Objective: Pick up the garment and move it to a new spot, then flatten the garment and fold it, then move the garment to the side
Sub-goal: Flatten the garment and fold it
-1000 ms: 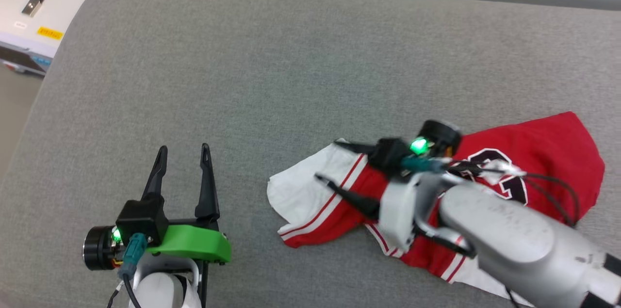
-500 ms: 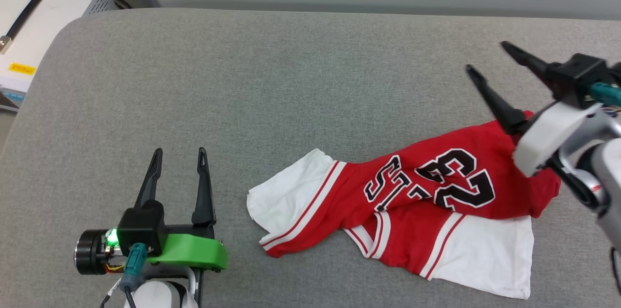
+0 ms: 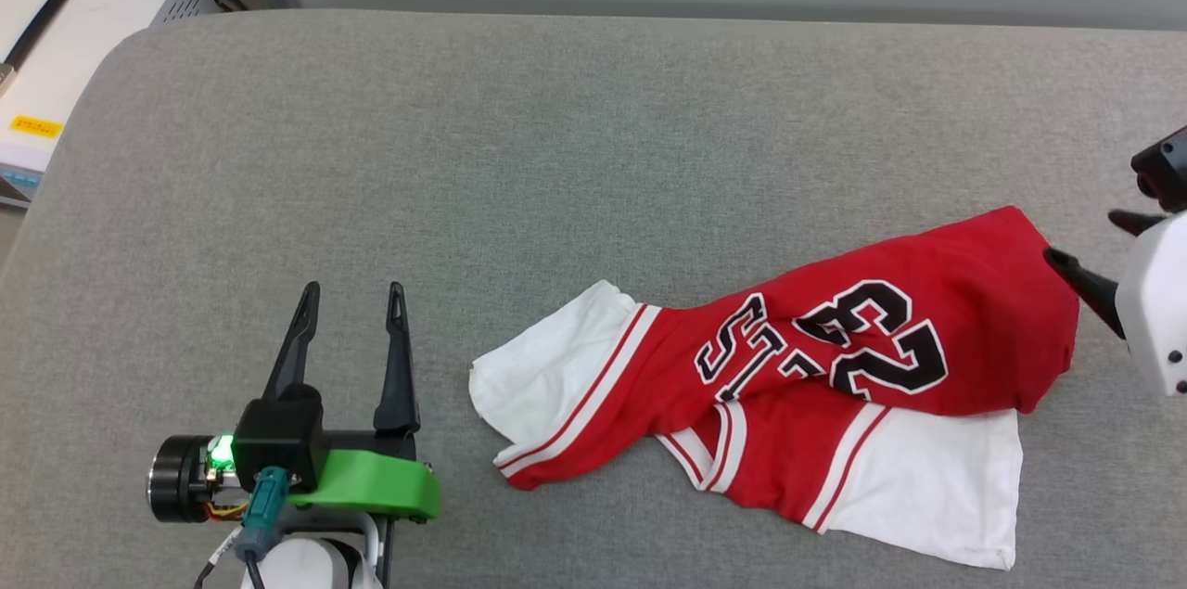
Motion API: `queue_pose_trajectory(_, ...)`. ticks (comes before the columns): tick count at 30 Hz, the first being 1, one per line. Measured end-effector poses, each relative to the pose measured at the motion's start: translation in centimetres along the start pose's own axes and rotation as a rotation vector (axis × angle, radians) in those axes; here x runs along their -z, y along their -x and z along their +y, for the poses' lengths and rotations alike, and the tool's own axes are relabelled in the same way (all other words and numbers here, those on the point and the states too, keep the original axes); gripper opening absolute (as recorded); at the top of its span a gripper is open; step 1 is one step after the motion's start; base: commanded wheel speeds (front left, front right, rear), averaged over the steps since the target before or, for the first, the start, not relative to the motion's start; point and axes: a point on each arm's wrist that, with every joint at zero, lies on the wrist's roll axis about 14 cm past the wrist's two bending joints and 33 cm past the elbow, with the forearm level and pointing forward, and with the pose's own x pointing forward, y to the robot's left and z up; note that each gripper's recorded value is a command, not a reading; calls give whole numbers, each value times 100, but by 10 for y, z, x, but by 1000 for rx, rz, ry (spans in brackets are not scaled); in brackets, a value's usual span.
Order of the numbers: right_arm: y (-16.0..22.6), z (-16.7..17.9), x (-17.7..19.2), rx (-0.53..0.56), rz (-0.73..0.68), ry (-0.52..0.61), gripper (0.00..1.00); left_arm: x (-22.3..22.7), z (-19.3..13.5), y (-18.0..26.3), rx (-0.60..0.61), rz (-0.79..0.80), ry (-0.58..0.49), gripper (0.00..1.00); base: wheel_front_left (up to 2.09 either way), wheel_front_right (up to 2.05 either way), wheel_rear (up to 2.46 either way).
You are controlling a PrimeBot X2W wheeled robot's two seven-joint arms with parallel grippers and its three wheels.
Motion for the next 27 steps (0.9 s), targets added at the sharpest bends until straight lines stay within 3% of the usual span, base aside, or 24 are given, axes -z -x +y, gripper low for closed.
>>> queue_pose_trajectory(5,-18,3,41,-24,184,-39,100,9,-4,-2,11,24,3,100,0,0,0)
queue_pose_trajectory(12,-56,15,89,-41,340,-133,100,19,-3,-9,10,47,2,100,0,0,0)
queue_pose_trajectory(19,-73,26,105,-69,356,-146,100,26,1,-11,-5,64,2,100,0,0,0)
queue_pose_trajectory(20,-74,25,101,-65,336,-139,0,26,1,-11,-5,64,2,100,0,0,0)
queue_pose_trajectory(27,-81,4,33,-29,78,-90,0,23,2,-10,-9,60,1,100,0,0,0)
